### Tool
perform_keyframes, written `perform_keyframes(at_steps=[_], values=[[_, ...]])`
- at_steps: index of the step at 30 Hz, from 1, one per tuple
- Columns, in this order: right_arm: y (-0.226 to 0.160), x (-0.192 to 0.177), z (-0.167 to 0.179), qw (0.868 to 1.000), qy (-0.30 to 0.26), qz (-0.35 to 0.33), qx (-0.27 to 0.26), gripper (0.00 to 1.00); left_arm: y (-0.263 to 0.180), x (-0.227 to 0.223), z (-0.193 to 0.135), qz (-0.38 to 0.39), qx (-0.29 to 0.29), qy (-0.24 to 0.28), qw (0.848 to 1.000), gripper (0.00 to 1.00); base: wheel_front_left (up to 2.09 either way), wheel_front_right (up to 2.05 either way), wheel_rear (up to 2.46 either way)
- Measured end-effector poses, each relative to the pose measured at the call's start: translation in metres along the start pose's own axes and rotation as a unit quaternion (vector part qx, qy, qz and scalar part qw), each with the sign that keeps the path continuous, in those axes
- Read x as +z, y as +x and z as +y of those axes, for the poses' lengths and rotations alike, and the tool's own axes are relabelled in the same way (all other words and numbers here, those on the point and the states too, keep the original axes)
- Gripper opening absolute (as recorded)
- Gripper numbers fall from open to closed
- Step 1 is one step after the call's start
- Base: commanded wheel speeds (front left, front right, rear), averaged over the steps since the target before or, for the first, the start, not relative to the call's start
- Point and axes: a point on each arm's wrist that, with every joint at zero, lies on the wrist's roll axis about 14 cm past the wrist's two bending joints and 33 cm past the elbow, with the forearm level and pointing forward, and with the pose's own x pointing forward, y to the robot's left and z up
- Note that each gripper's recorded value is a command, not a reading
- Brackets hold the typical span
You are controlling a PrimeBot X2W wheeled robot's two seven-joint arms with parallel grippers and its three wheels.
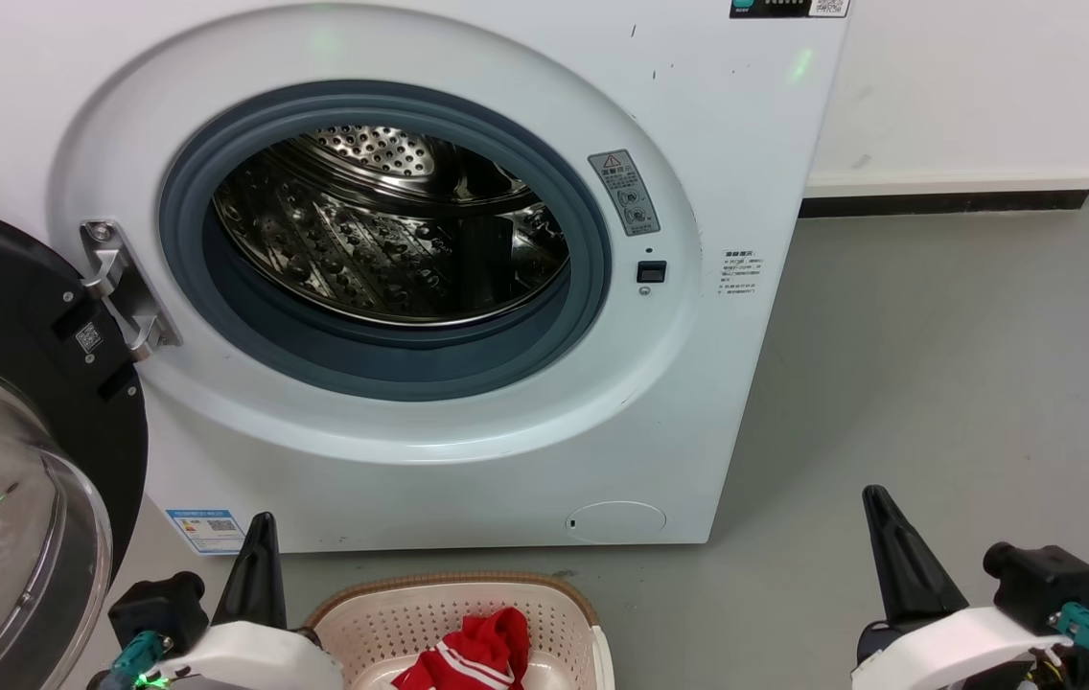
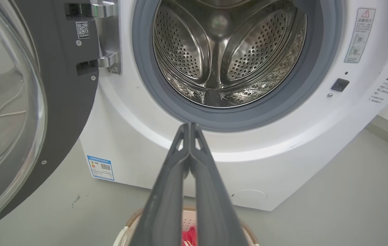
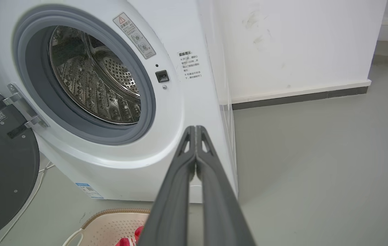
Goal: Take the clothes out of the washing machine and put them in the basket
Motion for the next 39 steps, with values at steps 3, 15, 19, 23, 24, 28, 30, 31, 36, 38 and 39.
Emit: perform_keyframes(at_steps=[3,15,19,23,24,28,30,31,36,38,39], values=[[0.002,0.001,-0.002,1.000,0.029,-0.001,-0.005,0.00,0.001,0.000,0.001,0.003,0.003,-0.030,1.000,0.00,0.00,0.00,0.00],[0.005,0.001,-0.012,0.991,0.134,-0.002,-0.022,0.00,0.002,-0.002,0.005,0.016,0.016,-0.137,0.990,0.00,0.00,0.00,0.00],[0.008,0.004,-0.014,0.986,0.166,-0.006,-0.025,0.00,0.004,-0.001,0.006,0.017,0.019,-0.170,0.985,0.00,0.00,0.00,0.00],[0.008,0.002,-0.017,0.980,0.197,-0.004,-0.031,0.00,0.005,-0.001,0.007,0.019,0.022,-0.201,0.979,0.00,0.00,0.00,0.00],[0.009,0.002,-0.017,0.978,0.204,-0.005,-0.032,0.00,0.005,-0.001,0.007,0.021,0.022,-0.209,0.977,0.00,0.00,0.00,0.00],[0.010,0.002,-0.019,0.972,0.233,-0.005,-0.035,0.00,0.006,-0.001,0.008,0.022,0.023,-0.238,0.971,0.00,0.00,0.00,0.00],[0.012,0.004,-0.020,0.969,0.246,-0.007,-0.035,0.00,0.006,-0.001,0.008,0.024,0.024,-0.253,0.967,0.00,0.00,0.00,0.00],[0.012,0.004,-0.021,0.967,0.253,-0.008,-0.036,0.00,0.006,-0.001,0.008,0.023,0.025,-0.259,0.965,0.00,0.00,0.00,0.00],[0.014,0.004,-0.023,0.957,0.287,-0.010,-0.040,0.00,0.008,0.000,0.008,0.024,0.023,-0.293,0.956,0.00,0.00,0.00,0.00],[0.014,0.003,-0.024,0.954,0.298,-0.008,-0.042,0.00,0.009,0.000,0.008,0.025,0.024,-0.306,0.951,0.00,0.00,0.00,0.00],[0.014,0.004,-0.025,0.951,0.305,-0.009,-0.043,0.00,0.009,0.001,0.008,0.024,0.024,-0.313,0.949,0.00,0.00,0.00,0.00]])
